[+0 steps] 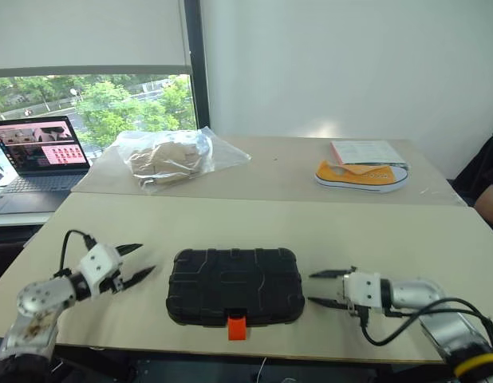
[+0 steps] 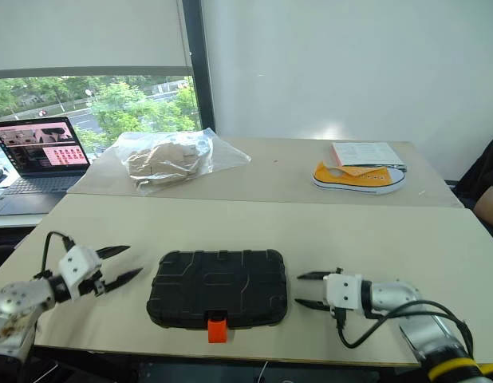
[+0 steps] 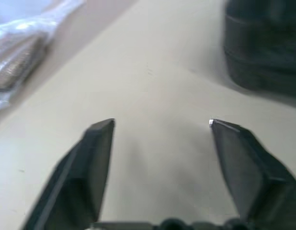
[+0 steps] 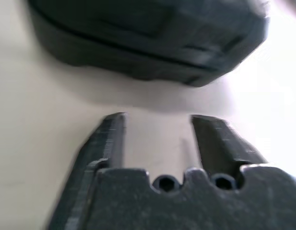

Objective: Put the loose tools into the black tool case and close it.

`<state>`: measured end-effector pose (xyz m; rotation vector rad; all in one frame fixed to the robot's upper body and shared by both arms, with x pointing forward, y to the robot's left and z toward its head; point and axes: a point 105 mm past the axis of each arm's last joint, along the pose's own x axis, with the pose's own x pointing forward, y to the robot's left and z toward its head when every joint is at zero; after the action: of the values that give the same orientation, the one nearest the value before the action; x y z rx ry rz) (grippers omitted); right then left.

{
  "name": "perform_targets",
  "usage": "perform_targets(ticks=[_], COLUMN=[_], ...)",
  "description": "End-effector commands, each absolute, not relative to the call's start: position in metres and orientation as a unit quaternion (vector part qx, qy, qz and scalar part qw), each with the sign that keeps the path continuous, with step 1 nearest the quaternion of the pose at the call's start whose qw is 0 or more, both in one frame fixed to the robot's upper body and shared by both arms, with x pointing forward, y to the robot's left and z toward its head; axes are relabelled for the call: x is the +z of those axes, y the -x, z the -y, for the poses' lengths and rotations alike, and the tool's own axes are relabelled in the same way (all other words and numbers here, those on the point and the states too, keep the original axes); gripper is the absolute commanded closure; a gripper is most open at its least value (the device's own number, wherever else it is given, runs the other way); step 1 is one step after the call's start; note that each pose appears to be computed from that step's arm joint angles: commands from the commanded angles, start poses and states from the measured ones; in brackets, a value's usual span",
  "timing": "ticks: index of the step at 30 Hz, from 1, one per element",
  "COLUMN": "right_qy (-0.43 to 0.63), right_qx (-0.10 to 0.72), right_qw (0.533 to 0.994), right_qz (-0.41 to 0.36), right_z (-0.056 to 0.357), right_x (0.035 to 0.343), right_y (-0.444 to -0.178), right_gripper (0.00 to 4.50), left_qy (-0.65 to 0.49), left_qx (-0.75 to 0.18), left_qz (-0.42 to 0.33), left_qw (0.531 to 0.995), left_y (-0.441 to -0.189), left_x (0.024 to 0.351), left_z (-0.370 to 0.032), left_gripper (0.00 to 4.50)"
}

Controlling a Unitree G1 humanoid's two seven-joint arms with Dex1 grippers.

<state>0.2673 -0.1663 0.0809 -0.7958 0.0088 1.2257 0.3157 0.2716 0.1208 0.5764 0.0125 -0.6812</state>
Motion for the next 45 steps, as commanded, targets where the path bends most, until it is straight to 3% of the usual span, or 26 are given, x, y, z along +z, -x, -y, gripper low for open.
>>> perform_targets(ticks=[1, 4, 6, 10, 14, 21, 28, 31, 35, 41, 45], right_qy=[0.337, 0.331, 0.321, 0.310, 0.306, 0.314, 0.325, 0.321, 0.295, 0.251, 0.233], right_qx=[0.580, 0.590, 0.595, 0.597, 0.574, 0.494, 0.473, 0.482, 0.532, 0.586, 0.592], right_qw=[0.741, 0.733, 0.732, 0.734, 0.756, 0.810, 0.819, 0.815, 0.793, 0.764, 0.763], right_qz=[-0.036, -0.075, -0.082, -0.091, -0.070, -0.036, -0.017, -0.017, -0.048, -0.098, -0.111], right_z=[0.157, 0.148, 0.135, 0.114, 0.098, 0.092, 0.095, 0.099, 0.111, 0.107, 0.097], right_x=[0.082, 0.068, 0.063, 0.060, 0.069, 0.090, 0.101, 0.102, 0.099, 0.092, 0.085], right_y=[-0.246, -0.231, -0.227, -0.231, -0.253, -0.314, -0.340, -0.337, -0.306, -0.257, -0.246], right_gripper=[3.41, 4.48, 4.50, 4.50, 4.50, 4.50, 4.50, 4.50, 4.50, 4.50, 4.50], left_qy=[-0.277, -0.277, -0.273, -0.267, -0.244, -0.203, -0.162, -0.132, -0.107, -0.053, -0.076], left_qx=[-0.341, -0.368, -0.391, -0.452, -0.479, -0.454, -0.411, -0.387, -0.401, -0.538, -0.563], left_qz=[-0.001, -0.009, -0.021, -0.061, -0.069, -0.085, -0.070, -0.047, -0.016, -0.087, -0.102], left_qw=[0.899, 0.888, 0.879, 0.849, 0.841, 0.863, 0.895, 0.911, 0.910, 0.837, 0.816], left_y=[-0.333, -0.343, -0.347, -0.339, -0.330, -0.311, -0.303, -0.307, -0.311, -0.291, -0.290], left_x=[0.128, 0.124, 0.119, 0.104, 0.101, 0.093, 0.099, 0.113, 0.149, 0.171, 0.165], left_z=[-0.259, -0.243, -0.231, -0.217, -0.213, -0.220, -0.225, -0.230, -0.232, -0.184, -0.161], left_gripper=[2.71, 3.98, 4.47, 4.47, 4.47, 4.47, 4.47, 4.47, 4.47, 4.47, 4.47])
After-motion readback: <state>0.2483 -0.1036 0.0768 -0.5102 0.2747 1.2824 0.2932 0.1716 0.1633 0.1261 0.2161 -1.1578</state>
